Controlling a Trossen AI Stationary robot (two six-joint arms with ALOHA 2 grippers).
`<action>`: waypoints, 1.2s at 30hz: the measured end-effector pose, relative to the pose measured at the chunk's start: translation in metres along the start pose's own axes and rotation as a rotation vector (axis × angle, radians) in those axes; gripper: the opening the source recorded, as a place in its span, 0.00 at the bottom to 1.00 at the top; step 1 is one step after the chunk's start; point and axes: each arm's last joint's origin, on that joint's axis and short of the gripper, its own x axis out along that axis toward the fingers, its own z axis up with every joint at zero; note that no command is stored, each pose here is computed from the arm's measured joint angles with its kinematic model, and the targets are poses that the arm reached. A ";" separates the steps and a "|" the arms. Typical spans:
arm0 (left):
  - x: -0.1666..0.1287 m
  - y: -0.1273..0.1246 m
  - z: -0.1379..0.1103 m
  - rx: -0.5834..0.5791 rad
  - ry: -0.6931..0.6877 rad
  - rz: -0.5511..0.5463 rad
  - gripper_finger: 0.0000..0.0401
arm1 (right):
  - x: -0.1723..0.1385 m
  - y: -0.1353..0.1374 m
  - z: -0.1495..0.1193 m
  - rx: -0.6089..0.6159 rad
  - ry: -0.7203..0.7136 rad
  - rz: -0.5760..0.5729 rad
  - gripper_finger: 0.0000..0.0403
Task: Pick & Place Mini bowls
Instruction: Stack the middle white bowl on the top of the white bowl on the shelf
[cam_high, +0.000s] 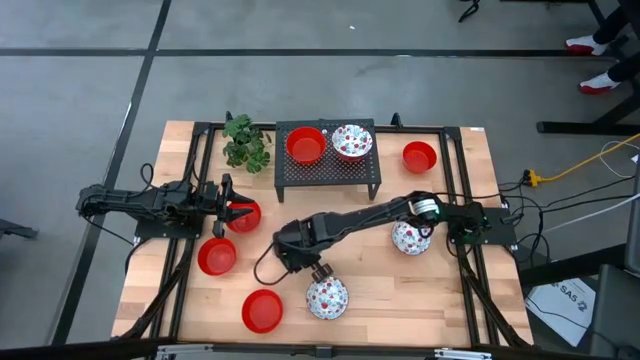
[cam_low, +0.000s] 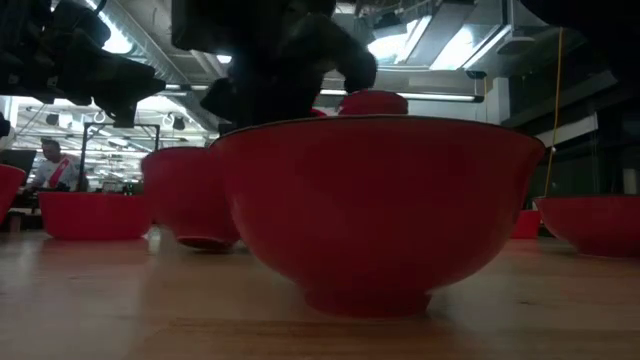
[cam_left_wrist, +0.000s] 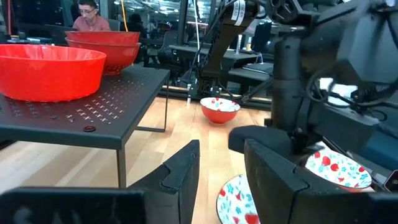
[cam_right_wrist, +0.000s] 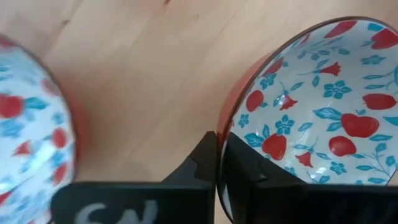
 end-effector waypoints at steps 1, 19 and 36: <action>0.000 0.000 0.000 0.000 0.000 0.000 0.31 | -0.006 -0.002 0.000 0.017 -0.003 0.012 0.04; 0.000 0.000 0.000 0.000 0.001 0.001 0.31 | -0.049 -0.032 -0.008 0.059 -0.113 0.165 0.03; 0.000 0.000 0.000 0.000 0.001 0.001 0.31 | -0.098 -0.042 -0.017 0.044 -0.213 0.180 0.03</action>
